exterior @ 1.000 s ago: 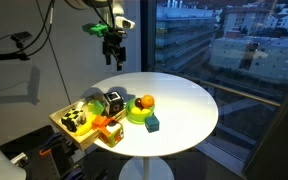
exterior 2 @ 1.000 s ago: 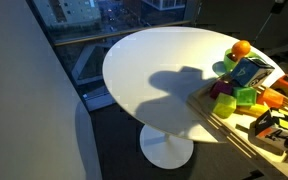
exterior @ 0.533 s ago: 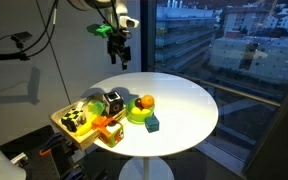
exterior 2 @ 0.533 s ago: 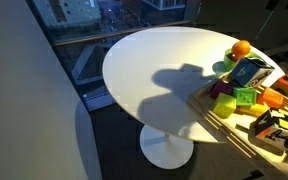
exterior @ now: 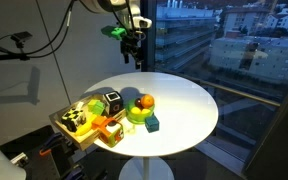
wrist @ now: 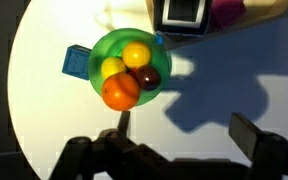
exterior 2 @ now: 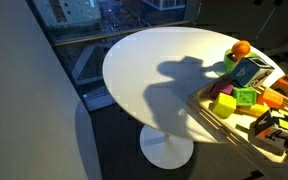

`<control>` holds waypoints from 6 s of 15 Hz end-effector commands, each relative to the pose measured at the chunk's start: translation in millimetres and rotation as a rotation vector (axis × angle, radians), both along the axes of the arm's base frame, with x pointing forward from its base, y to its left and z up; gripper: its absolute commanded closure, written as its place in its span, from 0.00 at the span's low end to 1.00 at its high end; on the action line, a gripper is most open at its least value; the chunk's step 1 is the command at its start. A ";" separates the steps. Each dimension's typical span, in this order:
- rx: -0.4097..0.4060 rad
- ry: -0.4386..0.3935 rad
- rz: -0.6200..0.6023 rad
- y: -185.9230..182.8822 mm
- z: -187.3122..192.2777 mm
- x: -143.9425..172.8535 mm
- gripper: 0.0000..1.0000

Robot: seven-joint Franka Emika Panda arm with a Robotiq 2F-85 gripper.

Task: Remove the orange from the green bowl and put it on the table

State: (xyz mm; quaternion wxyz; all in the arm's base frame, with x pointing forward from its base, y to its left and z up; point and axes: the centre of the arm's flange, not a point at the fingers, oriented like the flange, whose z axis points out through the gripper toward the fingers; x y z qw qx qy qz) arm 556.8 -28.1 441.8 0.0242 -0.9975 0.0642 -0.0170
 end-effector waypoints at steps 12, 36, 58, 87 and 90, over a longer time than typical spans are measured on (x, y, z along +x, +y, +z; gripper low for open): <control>-0.110 0.034 -0.101 -30.0 -76.8 78.0 0.00; -0.132 0.175 -0.044 -51.5 -158.9 60.6 0.00; -0.121 0.149 -0.033 -48.7 -97.6 32.3 0.53; -0.109 0.122 -0.029 -106.6 -115.4 -14.5 0.53; -0.122 0.146 -0.019 -108.6 -126.7 -22.8 0.53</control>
